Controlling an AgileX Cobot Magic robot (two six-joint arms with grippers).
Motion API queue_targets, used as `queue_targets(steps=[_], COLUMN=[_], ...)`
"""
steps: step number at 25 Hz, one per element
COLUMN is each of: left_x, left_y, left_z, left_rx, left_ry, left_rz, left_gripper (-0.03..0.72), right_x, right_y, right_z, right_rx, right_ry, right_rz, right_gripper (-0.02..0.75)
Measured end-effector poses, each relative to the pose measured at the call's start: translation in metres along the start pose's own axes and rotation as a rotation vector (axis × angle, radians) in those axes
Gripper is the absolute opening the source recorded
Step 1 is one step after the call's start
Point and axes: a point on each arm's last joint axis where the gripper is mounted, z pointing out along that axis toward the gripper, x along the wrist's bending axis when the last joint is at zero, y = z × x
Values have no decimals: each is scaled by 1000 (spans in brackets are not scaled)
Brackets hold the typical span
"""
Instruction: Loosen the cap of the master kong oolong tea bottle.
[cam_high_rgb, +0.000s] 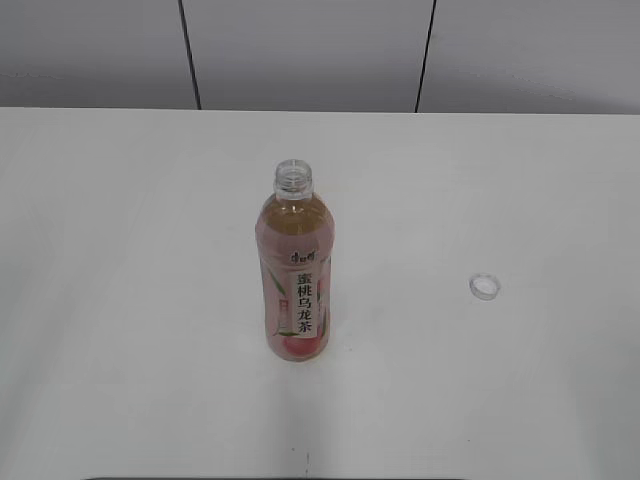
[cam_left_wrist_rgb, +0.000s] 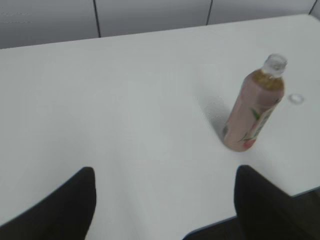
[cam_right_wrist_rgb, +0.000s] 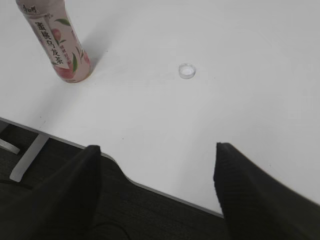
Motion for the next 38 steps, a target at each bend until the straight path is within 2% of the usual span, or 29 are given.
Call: queue_targets(steps=[4, 6, 10, 13, 31, 34, 38], left_x=[3, 1, -7, -9, -8, -8, -10], left_y=[-6, -7, -15, -30, -34, -38, -50], left_z=[-4, -4, 12, 32, 35, 26, 4], left_rx=[30, 31, 37, 90, 89, 27, -113], left_ry=[32, 10, -77, -109, -101, -59, 71], left_rz=[18, 18, 94, 100, 113, 92, 47], left_gripper=[496, 478, 440, 421, 376, 349, 319], right_x=[0, 0, 0, 0, 1, 1, 2], right_y=[0, 0, 0, 0, -1, -1, 0], right_z=[0, 0, 0, 0, -2, -1, 1], right_rx=[0, 0, 0, 0, -15, -14, -11], right_ry=[0, 0, 0, 0, -3, -48, -154], right_rz=[0, 0, 0, 0, 1, 26, 87], right_gripper=[531, 531, 531, 531, 531, 531, 531])
